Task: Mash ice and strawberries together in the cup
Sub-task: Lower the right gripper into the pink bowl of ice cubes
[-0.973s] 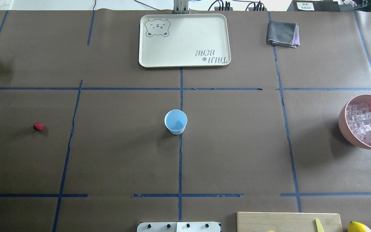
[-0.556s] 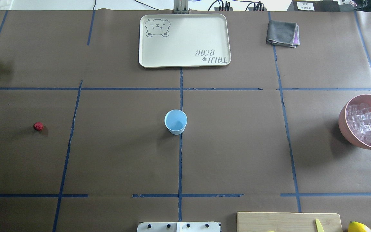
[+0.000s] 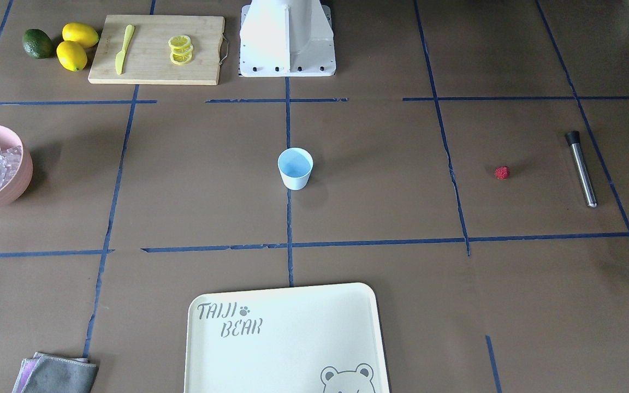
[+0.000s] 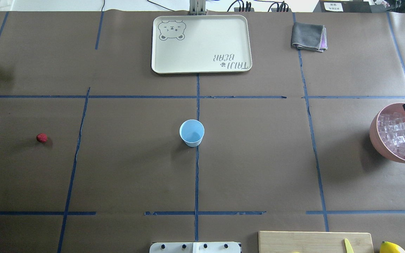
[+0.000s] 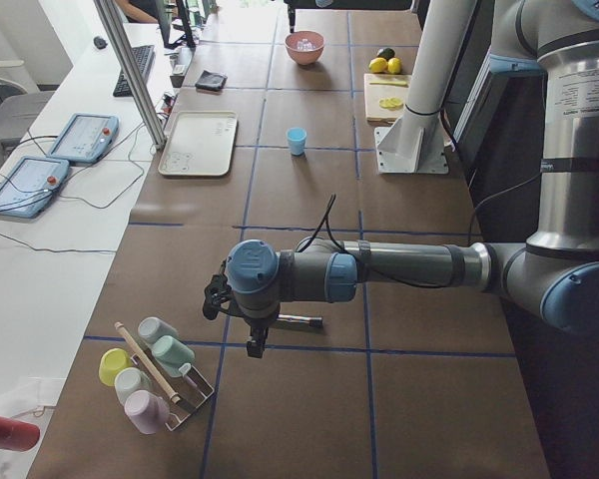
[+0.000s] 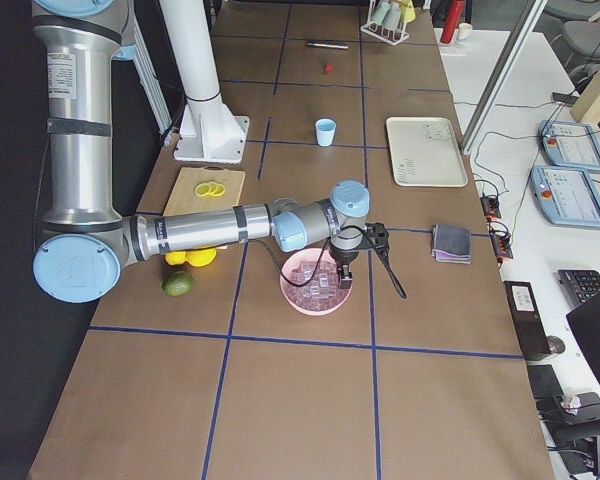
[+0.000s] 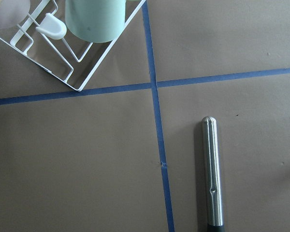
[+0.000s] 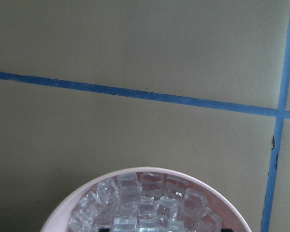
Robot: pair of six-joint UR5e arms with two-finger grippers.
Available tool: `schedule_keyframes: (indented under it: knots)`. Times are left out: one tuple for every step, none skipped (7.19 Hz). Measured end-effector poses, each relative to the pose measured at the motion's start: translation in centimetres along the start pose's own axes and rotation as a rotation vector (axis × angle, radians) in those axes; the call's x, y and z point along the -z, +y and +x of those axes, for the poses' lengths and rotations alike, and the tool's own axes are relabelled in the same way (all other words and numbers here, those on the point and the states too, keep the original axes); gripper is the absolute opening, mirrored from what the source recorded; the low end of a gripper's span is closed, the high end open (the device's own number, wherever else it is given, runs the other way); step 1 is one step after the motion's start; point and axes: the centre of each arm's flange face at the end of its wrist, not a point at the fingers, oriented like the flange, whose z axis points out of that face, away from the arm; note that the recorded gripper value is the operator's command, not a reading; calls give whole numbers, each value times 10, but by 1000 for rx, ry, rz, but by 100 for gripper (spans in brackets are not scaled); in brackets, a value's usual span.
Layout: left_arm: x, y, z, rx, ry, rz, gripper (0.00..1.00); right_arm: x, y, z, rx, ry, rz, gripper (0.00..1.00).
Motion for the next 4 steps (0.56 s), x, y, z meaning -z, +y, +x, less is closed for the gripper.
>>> schedule_keyframes:
  knots:
    - [0,0,0,0,0,0,100,-5,1,-4,7,-1,-11,79]
    - [0,0,0,0,0,0,100,-11,2,-8,15,-1,-23,79]
    - [0,0,0,0,0,0,100,-18,3,-13,24,-1,-37,79]
    - [0,0,0,0,0,0,100,-25,4,-16,31,-1,-50,79]
